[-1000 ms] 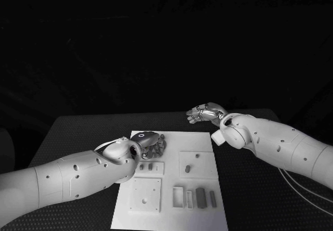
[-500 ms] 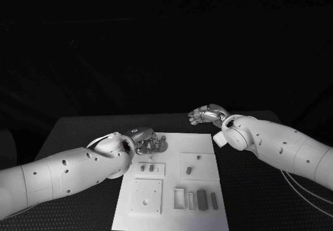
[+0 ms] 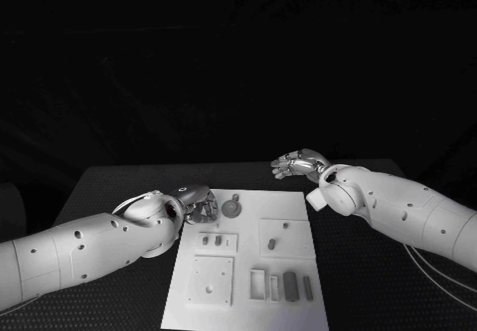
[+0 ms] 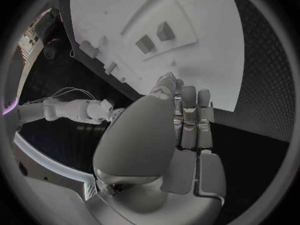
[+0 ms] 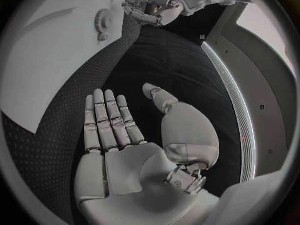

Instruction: Assemble the parts on the task board

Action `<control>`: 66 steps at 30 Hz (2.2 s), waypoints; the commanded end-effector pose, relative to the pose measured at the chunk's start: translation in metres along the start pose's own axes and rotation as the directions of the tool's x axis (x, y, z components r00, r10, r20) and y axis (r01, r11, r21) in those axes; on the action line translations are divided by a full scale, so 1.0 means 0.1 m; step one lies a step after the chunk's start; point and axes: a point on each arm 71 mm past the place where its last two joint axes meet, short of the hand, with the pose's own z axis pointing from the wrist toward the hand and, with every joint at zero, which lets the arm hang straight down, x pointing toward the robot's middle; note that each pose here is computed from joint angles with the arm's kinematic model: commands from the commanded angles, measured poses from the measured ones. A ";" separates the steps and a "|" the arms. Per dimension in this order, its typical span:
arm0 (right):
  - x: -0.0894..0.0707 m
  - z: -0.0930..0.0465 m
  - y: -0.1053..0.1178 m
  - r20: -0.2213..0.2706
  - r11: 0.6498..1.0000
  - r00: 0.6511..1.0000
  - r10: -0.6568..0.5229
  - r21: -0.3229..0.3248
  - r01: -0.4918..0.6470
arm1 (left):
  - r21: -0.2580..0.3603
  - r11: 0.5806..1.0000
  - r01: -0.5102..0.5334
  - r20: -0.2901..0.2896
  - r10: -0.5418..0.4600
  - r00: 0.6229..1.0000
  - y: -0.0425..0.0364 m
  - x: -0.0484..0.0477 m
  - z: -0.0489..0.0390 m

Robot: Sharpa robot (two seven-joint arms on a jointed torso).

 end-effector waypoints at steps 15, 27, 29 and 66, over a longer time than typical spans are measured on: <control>0.00 0.00 0.00 -0.011 1.000 1.000 -0.001 -0.011 0.000 | -0.006 1.000 0.001 -0.034 -0.001 0.999 0.016 0.046 -0.052; 0.01 0.00 0.01 -0.012 1.000 1.000 0.000 -0.012 0.000 | 0.005 1.000 0.003 -0.046 -0.002 0.999 -0.018 0.088 -0.059; 0.01 0.00 0.01 -0.012 1.000 1.000 0.000 -0.011 0.000 | 0.005 1.000 0.003 -0.048 -0.003 0.999 -0.021 0.099 -0.059; 0.02 0.00 0.01 -0.013 1.000 1.000 0.000 -0.011 0.000 | -0.003 0.999 -0.040 -0.097 0.039 0.994 -0.037 0.224 -0.016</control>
